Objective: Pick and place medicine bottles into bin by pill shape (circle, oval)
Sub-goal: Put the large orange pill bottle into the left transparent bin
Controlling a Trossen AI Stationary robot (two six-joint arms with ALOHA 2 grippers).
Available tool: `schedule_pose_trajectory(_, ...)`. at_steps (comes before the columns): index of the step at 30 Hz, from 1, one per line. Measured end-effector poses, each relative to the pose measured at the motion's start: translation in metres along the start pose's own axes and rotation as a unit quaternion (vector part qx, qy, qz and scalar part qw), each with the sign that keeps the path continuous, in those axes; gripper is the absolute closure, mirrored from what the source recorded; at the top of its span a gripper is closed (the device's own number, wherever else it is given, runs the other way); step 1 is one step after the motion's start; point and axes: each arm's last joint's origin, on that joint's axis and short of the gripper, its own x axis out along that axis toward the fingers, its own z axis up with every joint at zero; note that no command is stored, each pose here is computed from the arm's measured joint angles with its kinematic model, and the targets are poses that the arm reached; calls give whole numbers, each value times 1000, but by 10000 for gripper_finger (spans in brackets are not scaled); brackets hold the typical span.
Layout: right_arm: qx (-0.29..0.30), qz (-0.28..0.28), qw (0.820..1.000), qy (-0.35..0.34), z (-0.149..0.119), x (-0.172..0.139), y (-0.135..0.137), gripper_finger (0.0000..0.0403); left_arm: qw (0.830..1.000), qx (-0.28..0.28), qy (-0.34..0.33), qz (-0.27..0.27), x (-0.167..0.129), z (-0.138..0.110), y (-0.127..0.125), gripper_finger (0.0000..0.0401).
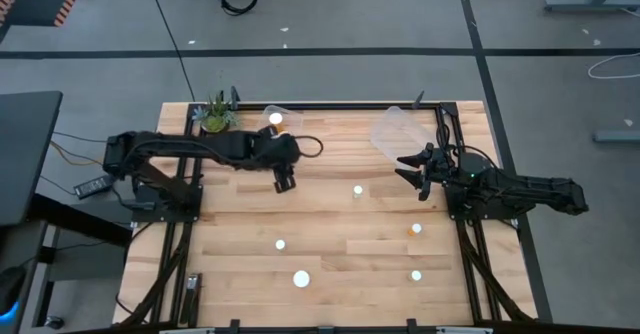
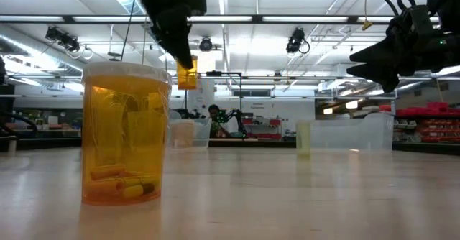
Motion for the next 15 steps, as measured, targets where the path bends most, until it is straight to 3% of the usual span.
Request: schedule_pose_trajectory(15, 0, 0, 1000, 0, 0, 0, 0, 189, 991, -98, 61, 65, 52, -37, 57, 182)
